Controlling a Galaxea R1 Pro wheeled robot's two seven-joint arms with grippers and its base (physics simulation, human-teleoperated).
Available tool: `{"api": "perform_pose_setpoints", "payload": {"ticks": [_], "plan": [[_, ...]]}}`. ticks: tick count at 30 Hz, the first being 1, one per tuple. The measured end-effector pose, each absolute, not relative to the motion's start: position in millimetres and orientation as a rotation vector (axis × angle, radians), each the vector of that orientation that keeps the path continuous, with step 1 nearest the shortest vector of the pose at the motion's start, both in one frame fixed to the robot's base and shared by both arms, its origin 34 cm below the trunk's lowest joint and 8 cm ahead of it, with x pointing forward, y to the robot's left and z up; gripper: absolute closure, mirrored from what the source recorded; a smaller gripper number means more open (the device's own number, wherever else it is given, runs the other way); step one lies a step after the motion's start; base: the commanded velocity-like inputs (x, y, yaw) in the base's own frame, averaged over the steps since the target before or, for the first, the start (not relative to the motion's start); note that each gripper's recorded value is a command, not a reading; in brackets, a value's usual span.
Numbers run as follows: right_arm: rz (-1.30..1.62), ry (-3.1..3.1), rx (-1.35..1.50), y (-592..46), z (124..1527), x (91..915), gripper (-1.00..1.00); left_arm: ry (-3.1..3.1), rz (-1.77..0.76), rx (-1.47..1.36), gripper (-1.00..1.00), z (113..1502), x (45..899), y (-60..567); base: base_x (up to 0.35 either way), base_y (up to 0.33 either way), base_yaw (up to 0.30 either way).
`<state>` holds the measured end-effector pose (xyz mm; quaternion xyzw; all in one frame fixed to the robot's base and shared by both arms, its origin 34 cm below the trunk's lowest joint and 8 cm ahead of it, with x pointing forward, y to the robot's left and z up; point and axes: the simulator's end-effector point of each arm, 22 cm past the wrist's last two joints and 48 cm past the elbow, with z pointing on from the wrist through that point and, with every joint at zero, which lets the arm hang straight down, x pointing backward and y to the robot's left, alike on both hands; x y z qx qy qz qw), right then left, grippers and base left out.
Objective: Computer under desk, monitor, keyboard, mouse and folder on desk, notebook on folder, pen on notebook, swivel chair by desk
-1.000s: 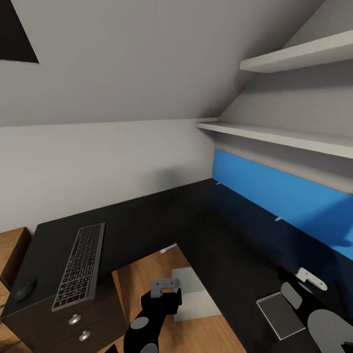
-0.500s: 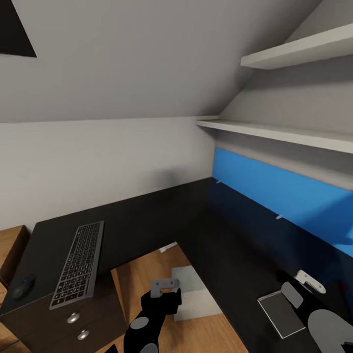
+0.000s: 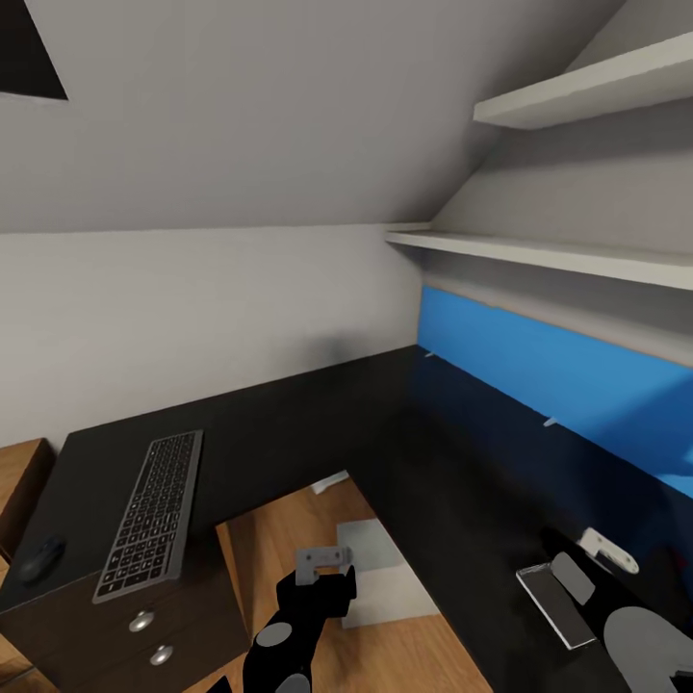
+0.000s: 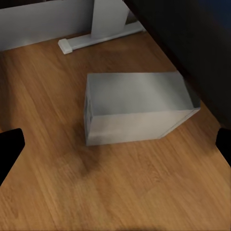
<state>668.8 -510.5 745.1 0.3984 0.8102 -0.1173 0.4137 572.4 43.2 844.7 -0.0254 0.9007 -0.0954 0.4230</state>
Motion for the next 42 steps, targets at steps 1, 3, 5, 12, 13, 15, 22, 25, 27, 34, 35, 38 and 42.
{"api": "perform_pose_setpoints", "payload": {"ticks": [1, 3, 5, 12, 13, 15, 22, 25, 27, 34, 35, 38, 42], "plan": [[-0.291, 2.031, 1.004, -511, 745, 670, -1.00, 2.255, -0.239, -0.063, -1.00, 843, 572, 43, 0.000, 0.000, 0.000], [-0.279, 2.020, 1.007, -510, 746, 674, -1.00, 2.255, -0.238, -0.063, -1.00, 840, 573, 43, 0.000, 0.000, 0.000], [-0.276, 2.012, 1.005, -510, 746, 677, -1.00, 2.255, -0.240, -0.064, -1.00, 837, 573, 43, 0.000, 0.000, 0.000], [-0.270, 2.001, 1.001, -510, 746, 681, -1.00, 2.256, -0.241, -0.065, -1.00, 833, 573, 42, 0.000, 0.000, 0.000], [-0.270, 2.001, 1.000, -510, 746, 681, -1.00, 2.256, -0.241, -0.065, -1.00, 833, 573, 42, 0.000, 0.000, 0.000], [-0.271, 2.002, 0.999, -510, 746, 681, -1.00, 2.257, -0.242, -0.065, -1.00, 832, 572, 42, 0.000, 0.000, 0.000], [-0.272, 2.002, 0.998, -510, 746, 681, -1.00, 2.295, -0.269, -0.083, -1.00, 824, 567, 40, 0.000, 0.000, 0.000], [-0.272, 2.003, 0.997, -509, 746, 681, -1.00, 2.305, -0.271, -0.087, -1.00, 820, 566, 41, -0.002, 0.002, 0.000], [-0.270, 2.002, 0.996, -509, 746, 681, -1.00, 2.308, -0.271, -0.088, -1.00, 819, 566, 41, -0.052, 0.049, 0.000], [-0.267, 2.001, 0.995, -509, 747, 682, -1.00, 2.310, -0.271, -0.086, -1.00, 818, 566, 41, -0.129, 0.147, 0.000], [-0.267, 2.000, 0.996, -509, 747, 682, -1.00, 2.310, -0.271, -0.086, -1.00, 818, 566, 41, -0.034, 0.041, 0.000], [-0.266, 1.999, 0.998, -509, 747, 683, -1.00, 2.309, -0.273, -0.086, -1.00, 819, 566, 41, -0.017, 0.023, 0.000], [-0.269, 2.001, 0.995, -509, 747, 682, -1.00, 2.309, -0.273, -0.086, -1.00, 819, 566, 40, -0.015, 0.118, 0.000]]}}
